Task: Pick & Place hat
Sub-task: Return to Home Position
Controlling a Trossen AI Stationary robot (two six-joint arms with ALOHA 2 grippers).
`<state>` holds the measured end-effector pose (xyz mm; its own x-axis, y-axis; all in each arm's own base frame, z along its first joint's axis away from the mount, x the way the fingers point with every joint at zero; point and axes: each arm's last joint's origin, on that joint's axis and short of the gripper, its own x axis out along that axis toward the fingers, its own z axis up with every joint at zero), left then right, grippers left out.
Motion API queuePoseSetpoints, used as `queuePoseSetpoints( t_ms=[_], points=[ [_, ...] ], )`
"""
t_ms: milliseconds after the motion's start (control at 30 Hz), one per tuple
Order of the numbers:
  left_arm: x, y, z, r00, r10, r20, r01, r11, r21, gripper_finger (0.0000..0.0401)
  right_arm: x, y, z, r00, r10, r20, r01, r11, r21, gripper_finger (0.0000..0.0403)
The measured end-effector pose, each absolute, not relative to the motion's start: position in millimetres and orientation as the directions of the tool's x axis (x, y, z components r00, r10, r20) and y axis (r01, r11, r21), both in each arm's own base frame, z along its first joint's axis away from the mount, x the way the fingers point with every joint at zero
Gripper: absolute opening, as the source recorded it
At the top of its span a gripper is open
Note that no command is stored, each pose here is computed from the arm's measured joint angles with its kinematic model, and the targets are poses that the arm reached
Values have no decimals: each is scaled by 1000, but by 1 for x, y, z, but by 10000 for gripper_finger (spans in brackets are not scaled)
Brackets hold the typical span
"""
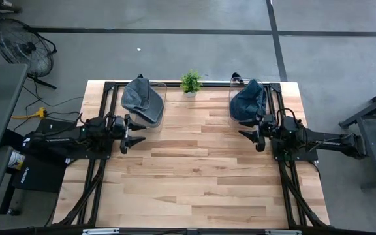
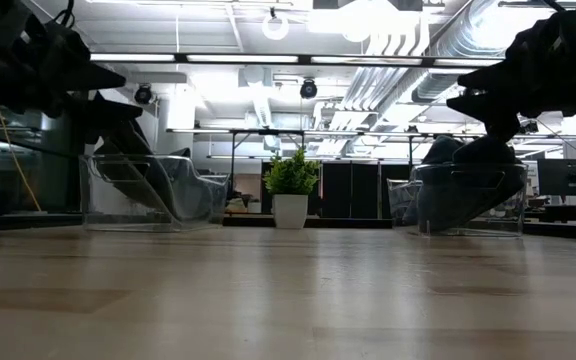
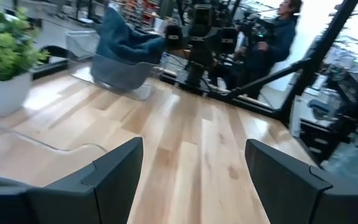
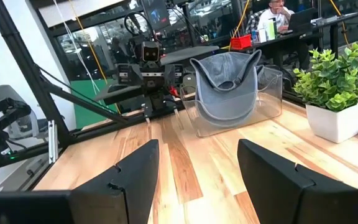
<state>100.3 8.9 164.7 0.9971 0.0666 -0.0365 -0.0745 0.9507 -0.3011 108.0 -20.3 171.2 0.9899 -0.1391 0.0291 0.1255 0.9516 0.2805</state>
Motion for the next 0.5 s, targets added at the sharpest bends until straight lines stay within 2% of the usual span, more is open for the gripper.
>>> queuePoseSetpoints(
  t_ms=[200, 333, 500],
  points=[
    [100, 11, 165, 987, 154, -37, -158, 954, -256, 280, 108, -20, 171, 990, -139, 29, 125, 952, 281, 213],
    [100, 9, 164, 996, 74, -44, -80, 986, -148, 280, 108, -20, 171, 990, -139, 29, 125, 952, 281, 213],
    [100, 8, 166, 999, 32, -38, -37, 990, -137, 280, 108, -20, 171, 990, -139, 29, 125, 952, 281, 213]
  ],
)
